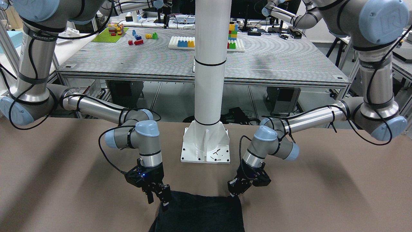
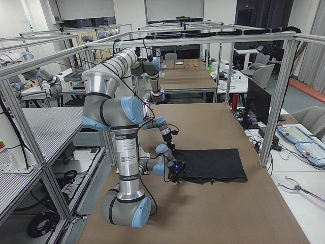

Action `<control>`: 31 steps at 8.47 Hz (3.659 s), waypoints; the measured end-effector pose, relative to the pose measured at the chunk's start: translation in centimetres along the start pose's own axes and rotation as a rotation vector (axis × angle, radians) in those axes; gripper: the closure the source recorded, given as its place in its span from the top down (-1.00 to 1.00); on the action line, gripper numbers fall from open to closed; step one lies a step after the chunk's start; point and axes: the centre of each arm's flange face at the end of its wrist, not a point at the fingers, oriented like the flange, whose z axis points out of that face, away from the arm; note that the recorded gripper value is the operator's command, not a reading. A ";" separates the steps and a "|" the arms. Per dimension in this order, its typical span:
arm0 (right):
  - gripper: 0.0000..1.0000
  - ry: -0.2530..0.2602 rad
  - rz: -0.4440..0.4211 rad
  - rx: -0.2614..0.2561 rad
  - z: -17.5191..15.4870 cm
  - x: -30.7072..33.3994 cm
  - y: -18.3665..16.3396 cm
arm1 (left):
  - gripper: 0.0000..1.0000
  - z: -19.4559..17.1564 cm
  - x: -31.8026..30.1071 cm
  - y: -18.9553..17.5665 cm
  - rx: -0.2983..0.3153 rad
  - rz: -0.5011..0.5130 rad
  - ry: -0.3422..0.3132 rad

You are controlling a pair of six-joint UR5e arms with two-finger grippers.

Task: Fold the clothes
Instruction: 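Grasp the near corners of the folded shirt with both grippers, then lift the near end with both grippers and fold it toward the far end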

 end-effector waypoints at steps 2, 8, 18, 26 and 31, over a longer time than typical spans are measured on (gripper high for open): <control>-0.02 -0.015 0.039 0.018 0.5 -1.1 0.6 | -1.00 0.1 -0.1 0.0 0.001 0.000 -0.001; -1.00 -0.035 0.095 0.028 0.8 -2.1 1.1 | -1.00 0.0 0.0 0.0 -0.002 0.001 0.000; -1.00 -0.143 0.029 -0.132 -12.7 2.0 5.5 | -1.00 -16.7 8.1 1.3 -0.138 0.007 0.055; -1.00 -0.116 -0.078 0.060 -9.6 -8.1 -4.7 | -1.00 -9.3 25.0 -17.9 0.015 0.089 -0.086; 0.45 -0.040 -0.099 0.136 0.9 -12.9 -8.4 | 0.74 0.8 30.2 -24.9 0.089 0.154 -0.234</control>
